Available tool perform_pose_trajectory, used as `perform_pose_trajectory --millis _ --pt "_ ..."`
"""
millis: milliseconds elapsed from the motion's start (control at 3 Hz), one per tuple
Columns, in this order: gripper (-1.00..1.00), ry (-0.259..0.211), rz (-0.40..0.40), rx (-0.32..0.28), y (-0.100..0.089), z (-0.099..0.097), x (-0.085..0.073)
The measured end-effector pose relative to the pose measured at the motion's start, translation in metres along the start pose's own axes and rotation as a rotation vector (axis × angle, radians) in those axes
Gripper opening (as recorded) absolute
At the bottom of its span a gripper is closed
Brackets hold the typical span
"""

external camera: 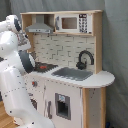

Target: Play with the kitchen

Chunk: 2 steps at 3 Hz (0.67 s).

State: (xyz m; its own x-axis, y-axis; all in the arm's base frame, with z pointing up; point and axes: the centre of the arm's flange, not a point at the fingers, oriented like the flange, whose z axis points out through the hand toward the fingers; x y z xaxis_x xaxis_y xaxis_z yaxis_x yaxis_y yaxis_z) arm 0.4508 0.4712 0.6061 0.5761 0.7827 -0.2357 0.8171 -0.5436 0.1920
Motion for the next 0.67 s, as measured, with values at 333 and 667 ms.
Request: perform_pose_trajectory --millis 333,667 --pt "-1.00 -0.020 -0.025 -0.044 -0.014 -0.017 -0.018" --pt "-1.00 -0.076 -0.008 -0.046 0.003 -0.020 -0.042"
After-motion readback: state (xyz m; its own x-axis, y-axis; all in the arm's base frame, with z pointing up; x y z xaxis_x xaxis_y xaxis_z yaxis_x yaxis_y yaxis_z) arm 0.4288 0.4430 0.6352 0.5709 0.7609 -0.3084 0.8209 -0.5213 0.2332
